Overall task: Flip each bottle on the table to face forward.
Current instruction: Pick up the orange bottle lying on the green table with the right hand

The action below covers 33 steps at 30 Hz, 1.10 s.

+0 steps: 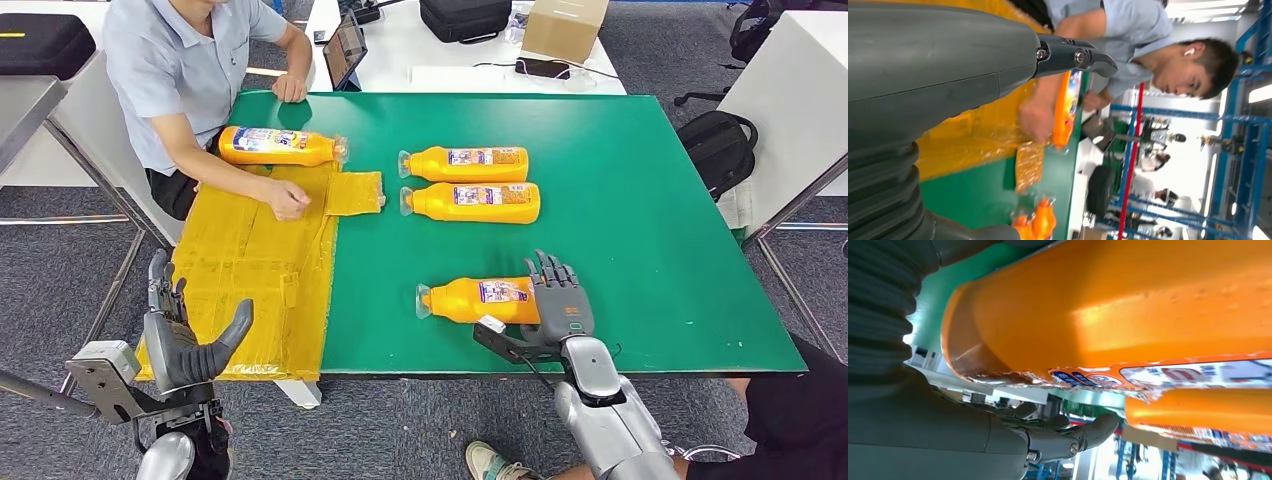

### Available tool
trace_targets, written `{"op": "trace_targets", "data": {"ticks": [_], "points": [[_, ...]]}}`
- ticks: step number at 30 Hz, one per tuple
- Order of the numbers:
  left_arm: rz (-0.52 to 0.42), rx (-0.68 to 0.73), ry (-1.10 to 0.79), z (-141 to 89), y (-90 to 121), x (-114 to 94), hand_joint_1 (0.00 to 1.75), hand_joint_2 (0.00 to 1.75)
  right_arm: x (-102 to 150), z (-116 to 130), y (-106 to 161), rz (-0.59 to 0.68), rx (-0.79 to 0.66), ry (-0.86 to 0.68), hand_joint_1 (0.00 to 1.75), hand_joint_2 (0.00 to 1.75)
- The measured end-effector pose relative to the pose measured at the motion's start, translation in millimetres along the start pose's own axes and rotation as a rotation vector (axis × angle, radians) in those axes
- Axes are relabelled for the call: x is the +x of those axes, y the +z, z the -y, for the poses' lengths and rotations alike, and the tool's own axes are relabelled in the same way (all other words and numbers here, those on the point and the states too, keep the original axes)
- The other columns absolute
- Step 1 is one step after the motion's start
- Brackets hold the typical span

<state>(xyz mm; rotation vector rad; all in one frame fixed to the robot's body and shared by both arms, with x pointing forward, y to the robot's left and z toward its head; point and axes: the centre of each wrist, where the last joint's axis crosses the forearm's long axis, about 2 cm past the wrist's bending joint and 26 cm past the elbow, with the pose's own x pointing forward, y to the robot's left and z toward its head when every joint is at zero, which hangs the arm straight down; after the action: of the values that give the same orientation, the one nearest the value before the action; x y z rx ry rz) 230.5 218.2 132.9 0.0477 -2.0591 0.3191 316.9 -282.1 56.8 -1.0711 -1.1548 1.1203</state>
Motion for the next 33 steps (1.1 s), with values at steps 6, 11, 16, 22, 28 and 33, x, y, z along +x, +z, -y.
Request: {"op": "trace_targets", "data": {"ticks": [6, 11, 16, 22, 28, 33], "points": [[-0.008, -0.015, 0.006, -0.9, 1.5, 0.9, 0.00, 1.75, -12.6, 1.7, -0.3, 0.000, 0.101, -0.054, 1.62, 1.75], [0.012, -0.021, 0.008, 1.4, -4.3, -0.3, 0.00, 1.75, -23.7, -0.4, -4.1, 0.038, 0.145, -0.136, 1.71, 1.75], [0.011, -0.027, 0.010, 3.5, -6.6, -3.2, 0.00, 1.75, -28.5, -0.4, -11.1, 0.034, 0.168, -0.157, 1.66, 1.75], [0.005, -0.031, 0.017, 6.0, -8.8, -6.8, 0.00, 1.75, -31.6, 1.2, -20.3, 0.021, 0.187, -0.183, 1.75, 1.75], [0.006, -0.045, 0.040, 14.3, -14.6, -10.9, 0.00, 1.75, -37.4, -1.7, -28.8, 0.043, 0.191, -0.235, 1.75, 1.75], [0.028, -0.040, 0.025, 15.9, -15.3, -14.3, 0.00, 1.75, -34.3, -10.6, -20.7, 0.208, 0.098, -0.419, 1.75, 1.75]]}}
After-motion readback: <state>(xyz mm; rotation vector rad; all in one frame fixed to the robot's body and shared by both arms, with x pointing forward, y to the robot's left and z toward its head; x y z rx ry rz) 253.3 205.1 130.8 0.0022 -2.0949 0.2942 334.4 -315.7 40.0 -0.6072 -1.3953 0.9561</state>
